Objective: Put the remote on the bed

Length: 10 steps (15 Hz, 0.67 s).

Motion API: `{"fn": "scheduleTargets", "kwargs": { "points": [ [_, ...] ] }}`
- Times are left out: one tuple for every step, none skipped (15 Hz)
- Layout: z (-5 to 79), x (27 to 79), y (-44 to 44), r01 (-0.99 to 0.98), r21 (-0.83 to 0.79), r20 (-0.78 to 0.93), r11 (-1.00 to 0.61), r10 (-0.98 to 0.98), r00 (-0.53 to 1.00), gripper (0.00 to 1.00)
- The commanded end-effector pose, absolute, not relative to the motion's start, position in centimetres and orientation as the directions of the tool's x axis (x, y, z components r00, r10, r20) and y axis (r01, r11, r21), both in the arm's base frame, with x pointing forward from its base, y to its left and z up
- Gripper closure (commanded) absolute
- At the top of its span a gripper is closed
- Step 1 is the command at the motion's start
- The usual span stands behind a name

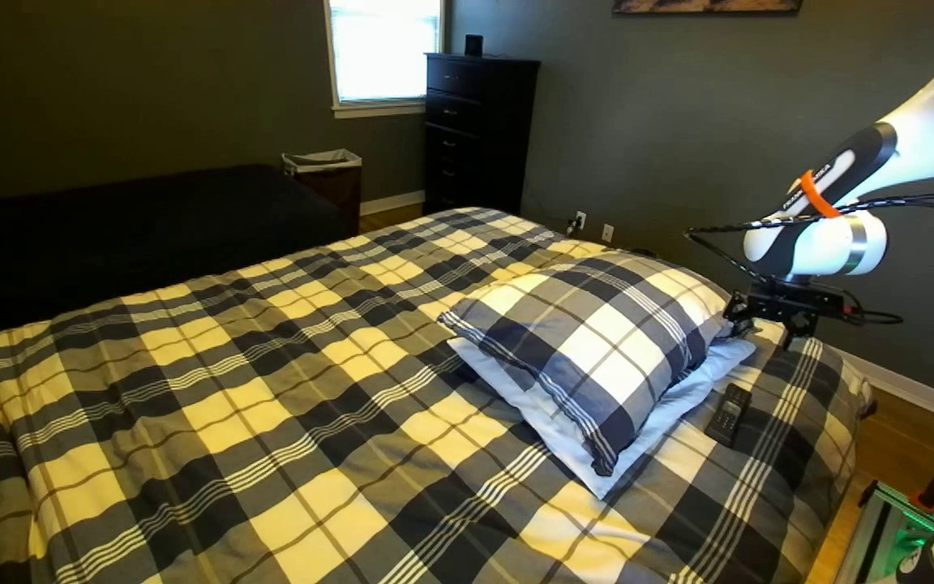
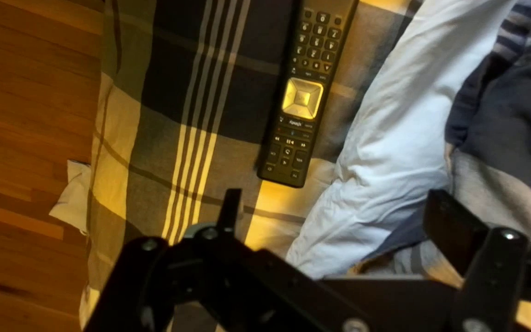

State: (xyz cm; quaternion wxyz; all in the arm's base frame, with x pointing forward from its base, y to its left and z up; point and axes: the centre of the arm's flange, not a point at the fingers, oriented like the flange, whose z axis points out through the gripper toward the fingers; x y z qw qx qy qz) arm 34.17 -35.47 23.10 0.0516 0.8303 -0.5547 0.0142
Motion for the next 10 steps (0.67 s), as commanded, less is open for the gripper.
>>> {"fn": "scheduleTargets", "kwargs": {
  "points": [
    [27.7,33.5,-34.9,-0.862,0.053,0.120,-0.504,-0.854,0.506,0.00],
    [28.7,33.8,-34.7,-0.821,0.052,0.125,-0.569,-0.812,0.570,0.00],
    [29.3,34.1,-34.6,-0.788,0.058,0.133,-0.613,-0.778,0.614,0.00],
    [30.2,34.5,-34.4,-0.753,0.061,0.138,-0.655,-0.741,0.657,0.00],
    [30.6,34.8,-34.1,-0.715,0.059,0.139,-0.697,-0.703,0.697,0.00],
    [31.1,35.0,-33.8,-0.676,0.056,0.137,-0.734,-0.665,0.734,0.00],
    [31.5,35.3,-33.4,-0.634,0.056,0.135,-0.771,-0.624,0.770,0.00],
    [31.7,35.7,-33.0,-0.591,0.056,0.131,-0.805,-0.580,0.804,0.00],
    [31.9,36.0,-32.6,-0.544,0.055,0.124,-0.837,-0.535,0.835,0.00],
    [32.0,36.3,-32.3,-0.496,0.061,0.119,-0.866,-0.488,0.865,0.00]
  ]
}}
